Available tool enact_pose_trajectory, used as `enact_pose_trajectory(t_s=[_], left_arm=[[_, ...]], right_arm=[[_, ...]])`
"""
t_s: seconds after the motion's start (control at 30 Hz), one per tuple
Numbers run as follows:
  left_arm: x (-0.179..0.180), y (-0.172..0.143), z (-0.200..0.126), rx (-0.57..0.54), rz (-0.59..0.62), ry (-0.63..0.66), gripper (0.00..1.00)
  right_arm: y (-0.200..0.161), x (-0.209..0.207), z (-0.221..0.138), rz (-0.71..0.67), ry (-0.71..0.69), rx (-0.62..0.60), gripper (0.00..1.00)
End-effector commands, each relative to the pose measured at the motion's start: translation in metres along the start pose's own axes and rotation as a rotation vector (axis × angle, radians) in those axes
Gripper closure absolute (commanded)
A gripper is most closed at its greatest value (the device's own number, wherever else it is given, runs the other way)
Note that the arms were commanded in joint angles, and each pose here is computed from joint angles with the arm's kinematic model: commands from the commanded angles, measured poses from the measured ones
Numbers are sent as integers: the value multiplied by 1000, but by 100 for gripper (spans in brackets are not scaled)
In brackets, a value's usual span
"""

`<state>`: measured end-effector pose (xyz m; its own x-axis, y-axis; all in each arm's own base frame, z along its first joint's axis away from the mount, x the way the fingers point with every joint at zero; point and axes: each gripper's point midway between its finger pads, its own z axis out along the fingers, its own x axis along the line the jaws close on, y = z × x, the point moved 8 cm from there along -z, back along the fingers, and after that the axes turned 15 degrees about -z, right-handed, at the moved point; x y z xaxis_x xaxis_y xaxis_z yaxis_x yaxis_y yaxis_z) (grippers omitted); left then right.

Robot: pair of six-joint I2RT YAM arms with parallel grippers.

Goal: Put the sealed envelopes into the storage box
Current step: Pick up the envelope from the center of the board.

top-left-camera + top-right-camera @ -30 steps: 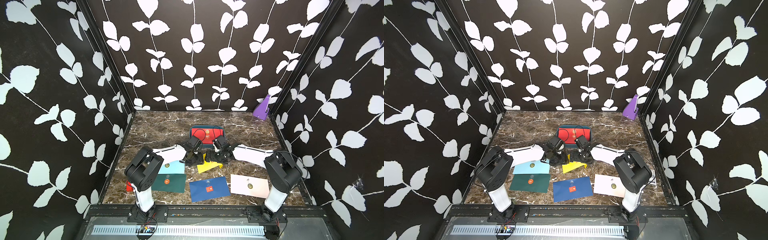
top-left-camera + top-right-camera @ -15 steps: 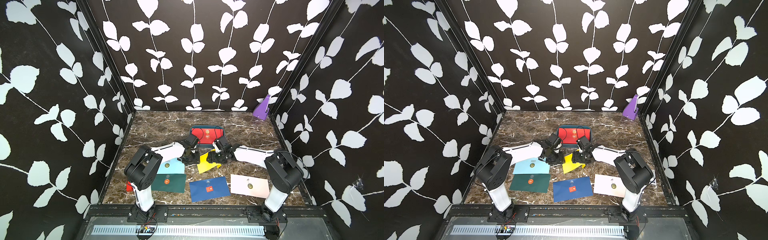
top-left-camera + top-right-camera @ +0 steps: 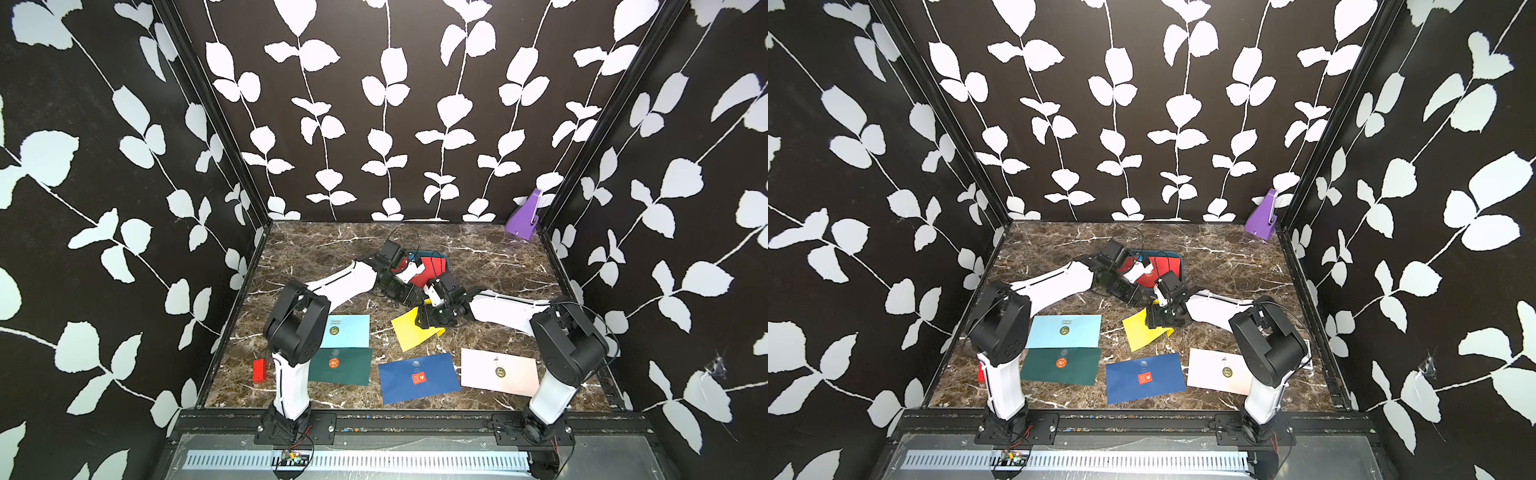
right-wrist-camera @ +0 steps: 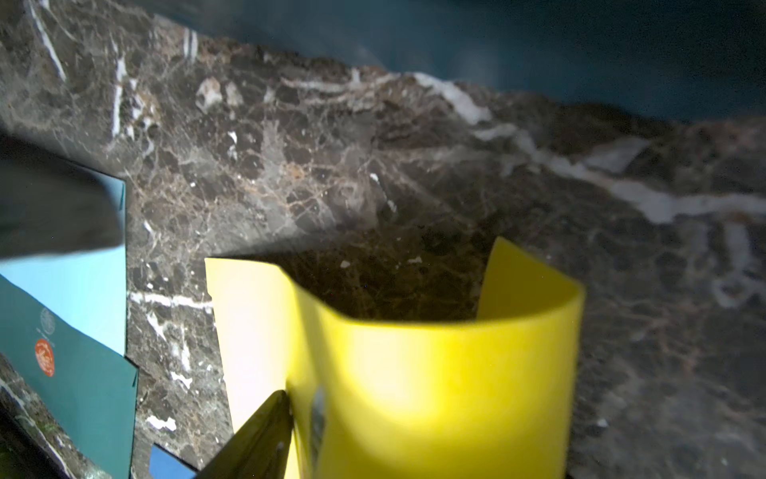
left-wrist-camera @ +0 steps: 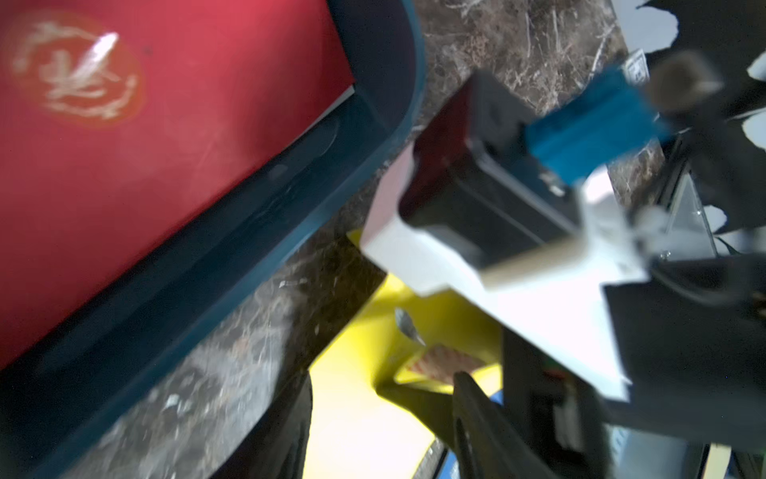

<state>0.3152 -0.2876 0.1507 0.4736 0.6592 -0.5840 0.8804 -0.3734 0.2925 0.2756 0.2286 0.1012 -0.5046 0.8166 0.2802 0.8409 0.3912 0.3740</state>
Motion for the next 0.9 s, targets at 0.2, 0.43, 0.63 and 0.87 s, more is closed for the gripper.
enact_pose_trajectory(t_s=[0.2, 0.43, 0.63, 0.87], left_arm=[[1, 4, 7, 52, 110, -189, 42], [8, 2, 20, 84, 125, -238, 42], [11, -2, 25, 114, 128, -254, 43], [14, -8, 31, 144, 137, -294, 47]], right_arm=[[-31, -8, 6, 18, -14, 144, 32], [-30, -5, 4, -1, 10, 134, 32], [-28, -5, 4, 1, 8, 132, 32], [-25, -5, 4, -1, 5, 134, 33]])
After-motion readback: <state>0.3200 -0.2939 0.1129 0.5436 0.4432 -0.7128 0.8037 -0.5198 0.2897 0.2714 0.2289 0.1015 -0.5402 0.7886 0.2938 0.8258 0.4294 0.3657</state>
